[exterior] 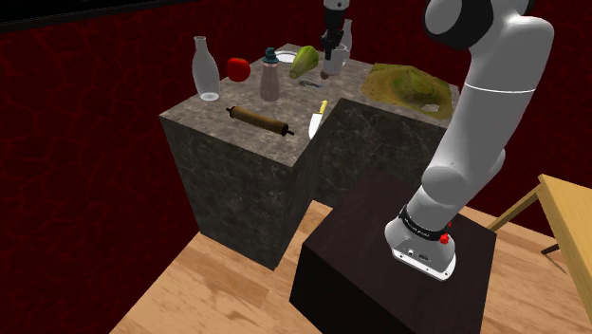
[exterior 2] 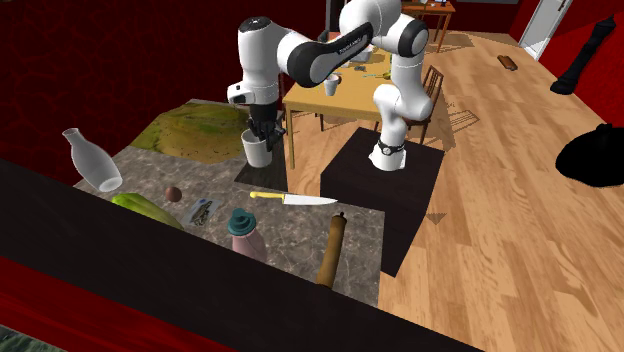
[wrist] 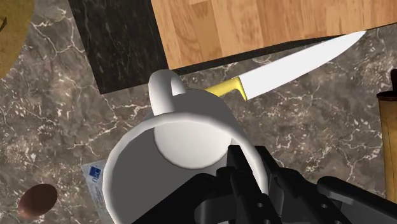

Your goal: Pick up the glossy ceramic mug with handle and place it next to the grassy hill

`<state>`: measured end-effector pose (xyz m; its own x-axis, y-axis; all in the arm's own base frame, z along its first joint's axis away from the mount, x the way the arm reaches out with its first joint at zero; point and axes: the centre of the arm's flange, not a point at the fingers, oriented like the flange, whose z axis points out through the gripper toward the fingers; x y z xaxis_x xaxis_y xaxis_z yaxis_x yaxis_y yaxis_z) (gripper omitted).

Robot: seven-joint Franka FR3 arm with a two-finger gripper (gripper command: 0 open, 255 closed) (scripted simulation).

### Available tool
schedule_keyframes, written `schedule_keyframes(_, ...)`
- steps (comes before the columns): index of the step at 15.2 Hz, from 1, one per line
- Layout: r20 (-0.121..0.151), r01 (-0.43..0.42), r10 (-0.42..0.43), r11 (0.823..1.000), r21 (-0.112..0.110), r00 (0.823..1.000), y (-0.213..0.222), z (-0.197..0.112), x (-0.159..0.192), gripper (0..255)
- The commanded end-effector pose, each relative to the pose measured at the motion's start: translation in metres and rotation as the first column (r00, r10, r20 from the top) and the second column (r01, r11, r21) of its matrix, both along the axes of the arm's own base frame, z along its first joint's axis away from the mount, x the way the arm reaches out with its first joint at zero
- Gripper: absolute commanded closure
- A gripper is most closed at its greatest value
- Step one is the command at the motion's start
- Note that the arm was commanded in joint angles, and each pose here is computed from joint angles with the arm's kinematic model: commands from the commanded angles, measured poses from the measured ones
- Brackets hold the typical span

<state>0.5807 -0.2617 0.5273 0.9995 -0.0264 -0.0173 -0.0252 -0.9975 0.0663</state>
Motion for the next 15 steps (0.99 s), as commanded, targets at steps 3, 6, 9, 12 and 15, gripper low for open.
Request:
schedule_keyframes(3, 0.001, -0.002, 0.002, 1.000, 0.000, 1.000, -0.052, -0.001, -0.011, 255)
schedule_keyframes(6, 0.001, -0.002, 0.002, 1.000, 0.000, 1.000, -0.091, -0.001, -0.018, 255)
schedule_keyframes(9, 0.001, -0.002, 0.002, 1.000, 0.000, 1.000, -0.130, 0.000, -0.026, 255)
schedule_keyframes(12, 0.001, -0.002, 0.002, 1.000, 0.000, 1.000, -0.169, 0.000, -0.034, 255)
schedule_keyframes(15, 0.001, -0.002, 0.002, 1.000, 0.000, 1.000, -0.207, 0.000, -0.041, 255)
